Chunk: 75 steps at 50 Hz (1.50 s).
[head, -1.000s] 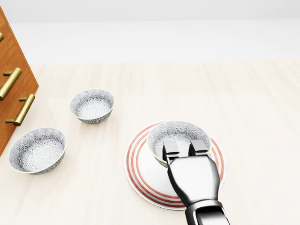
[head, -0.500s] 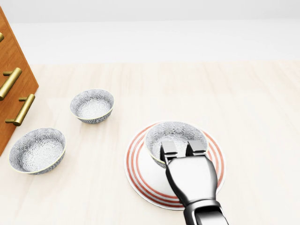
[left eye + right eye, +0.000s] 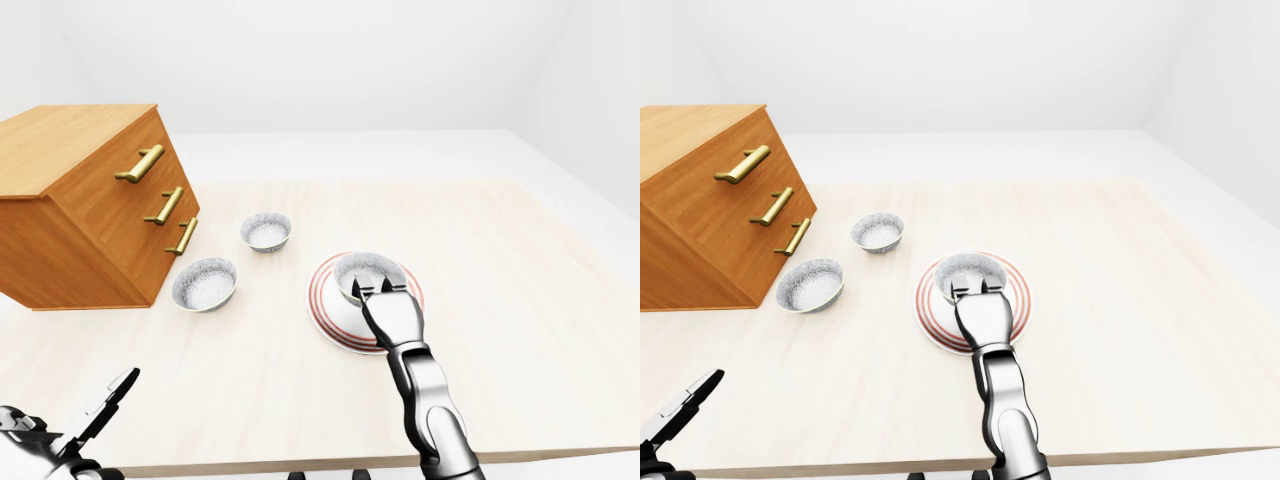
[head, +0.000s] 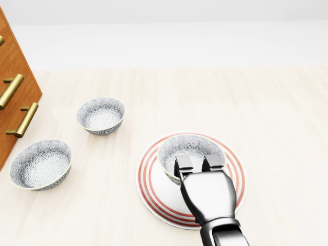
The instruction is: Put the bowl at the front on the plate.
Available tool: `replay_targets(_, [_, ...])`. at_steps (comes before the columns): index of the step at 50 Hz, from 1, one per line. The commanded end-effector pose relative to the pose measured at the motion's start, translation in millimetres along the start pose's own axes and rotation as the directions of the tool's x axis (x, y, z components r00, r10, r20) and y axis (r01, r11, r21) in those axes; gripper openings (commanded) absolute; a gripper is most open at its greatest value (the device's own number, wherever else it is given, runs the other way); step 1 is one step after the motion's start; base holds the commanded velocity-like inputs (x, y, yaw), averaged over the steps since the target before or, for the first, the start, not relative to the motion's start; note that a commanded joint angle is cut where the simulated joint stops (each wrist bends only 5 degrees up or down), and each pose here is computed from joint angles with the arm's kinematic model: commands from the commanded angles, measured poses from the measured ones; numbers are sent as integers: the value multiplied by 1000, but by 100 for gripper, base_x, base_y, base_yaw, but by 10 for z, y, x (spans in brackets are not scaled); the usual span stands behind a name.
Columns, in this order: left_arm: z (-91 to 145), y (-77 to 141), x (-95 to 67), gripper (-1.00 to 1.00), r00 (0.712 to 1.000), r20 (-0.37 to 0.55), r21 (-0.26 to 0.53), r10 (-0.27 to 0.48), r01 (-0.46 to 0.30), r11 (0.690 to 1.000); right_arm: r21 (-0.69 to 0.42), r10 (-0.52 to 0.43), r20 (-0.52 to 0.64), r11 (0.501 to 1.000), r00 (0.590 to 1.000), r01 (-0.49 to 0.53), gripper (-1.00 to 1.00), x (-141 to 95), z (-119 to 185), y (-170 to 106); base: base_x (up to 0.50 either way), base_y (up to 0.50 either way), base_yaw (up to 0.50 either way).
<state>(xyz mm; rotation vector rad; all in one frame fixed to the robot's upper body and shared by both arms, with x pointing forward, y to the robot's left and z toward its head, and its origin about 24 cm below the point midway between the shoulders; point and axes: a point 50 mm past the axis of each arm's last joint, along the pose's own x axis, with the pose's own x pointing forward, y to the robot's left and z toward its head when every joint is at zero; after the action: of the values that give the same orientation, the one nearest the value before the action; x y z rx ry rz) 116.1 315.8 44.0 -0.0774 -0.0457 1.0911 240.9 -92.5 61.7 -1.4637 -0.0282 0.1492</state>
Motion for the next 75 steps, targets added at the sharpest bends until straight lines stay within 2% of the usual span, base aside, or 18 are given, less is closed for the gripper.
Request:
replay_targets(1, [-1, -3, -1, 100, 1000, 1, -1, 0, 0, 1000, -15, -23, -2, 1000, 1000, 23, -100, 6, -6, -21, 0, 0, 0])
replay_targets(16, [11, 3, -4, 100, 1000, 1, 0, -2, 2, 1000, -12, -19, 0, 1000, 1000, 19, -98, 14, -5, -12, 0, 0, 0])
replay_targets(17, [15, 5, -5, 100, 1000, 1, 1, -2, 2, 1000, -12, -20, 0, 1000, 1000, 20, -59, 14, -5, -14, 0, 0, 0])
replay_targets(18, [11, 3, -3, 100, 1000, 0, 0, -1, 1, 1000, -5, -23, -1, 1000, 1000, 23, 100, 15, -10, -11, 0, 0, 0])
replay_targets(58, [3, 0, -3, 100, 1000, -2, 2, -3, 3, 1000, 6, -30, 2, 1000, 1000, 30, 100, 8, -9, -33, 0, 0, 0])
replay_targets(65, [9, 5, -6, 100, 1000, -1, 3, -4, 4, 1000, -9, -58, 5, 998, 998, 58, 100, -1, 10, -143, 0, 0, 0])
replay_targets(75, [-21, -9, 5, 100, 1000, -3, 2, -3, 3, 1000, -163, -74, -75, 985, 994, 61, 100, -8, -7, -502, 0, 0, 0])
